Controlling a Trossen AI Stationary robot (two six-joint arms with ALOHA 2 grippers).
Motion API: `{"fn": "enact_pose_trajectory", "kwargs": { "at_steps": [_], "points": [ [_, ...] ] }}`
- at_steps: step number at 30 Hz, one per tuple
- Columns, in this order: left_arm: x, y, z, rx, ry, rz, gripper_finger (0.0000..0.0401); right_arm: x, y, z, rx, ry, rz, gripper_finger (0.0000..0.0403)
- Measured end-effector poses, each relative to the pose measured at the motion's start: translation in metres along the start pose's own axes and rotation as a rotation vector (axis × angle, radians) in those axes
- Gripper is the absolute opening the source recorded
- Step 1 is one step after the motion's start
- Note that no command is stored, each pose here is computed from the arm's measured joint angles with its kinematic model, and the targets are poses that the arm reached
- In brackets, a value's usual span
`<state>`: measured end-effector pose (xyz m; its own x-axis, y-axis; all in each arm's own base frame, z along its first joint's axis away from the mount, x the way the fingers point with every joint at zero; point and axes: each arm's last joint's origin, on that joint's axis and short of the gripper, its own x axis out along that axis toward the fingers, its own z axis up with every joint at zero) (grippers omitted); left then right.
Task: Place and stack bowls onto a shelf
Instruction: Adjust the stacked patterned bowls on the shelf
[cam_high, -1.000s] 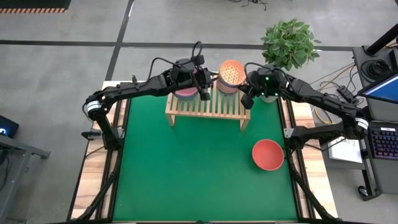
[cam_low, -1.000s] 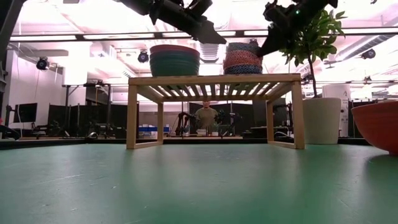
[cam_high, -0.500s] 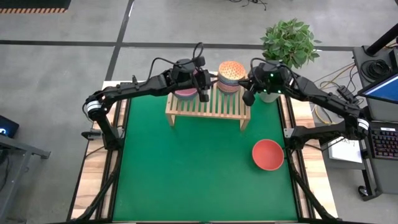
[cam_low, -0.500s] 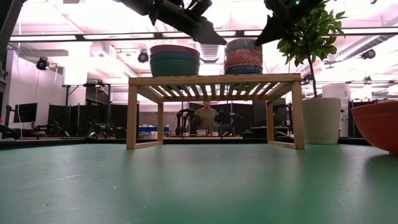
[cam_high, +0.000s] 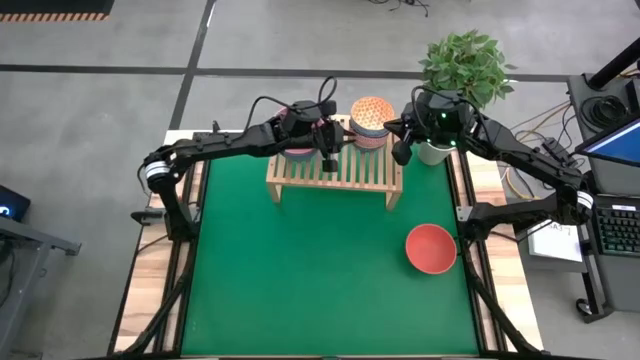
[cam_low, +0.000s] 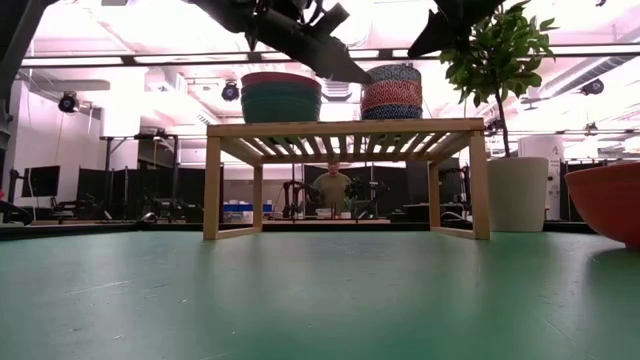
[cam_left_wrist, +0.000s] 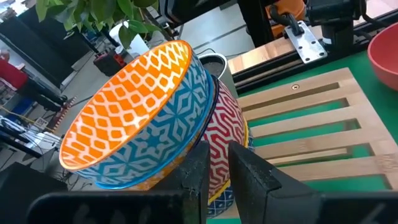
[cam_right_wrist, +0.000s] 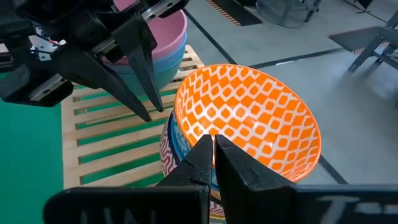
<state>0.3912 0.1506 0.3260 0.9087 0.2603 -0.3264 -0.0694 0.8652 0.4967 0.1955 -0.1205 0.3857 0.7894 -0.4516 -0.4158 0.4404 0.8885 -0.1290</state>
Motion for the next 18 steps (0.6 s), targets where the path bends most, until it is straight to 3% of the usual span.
{"fn": "enact_pose_trajectory", "kwargs": {
  "at_steps": [18],
  "points": [
    [0.014,-0.006,-0.011,-0.038,0.031,-0.018,0.0041,0.0,0.0,-0.001,0.013,0.015,0.002,0.0009]
  ]
}}
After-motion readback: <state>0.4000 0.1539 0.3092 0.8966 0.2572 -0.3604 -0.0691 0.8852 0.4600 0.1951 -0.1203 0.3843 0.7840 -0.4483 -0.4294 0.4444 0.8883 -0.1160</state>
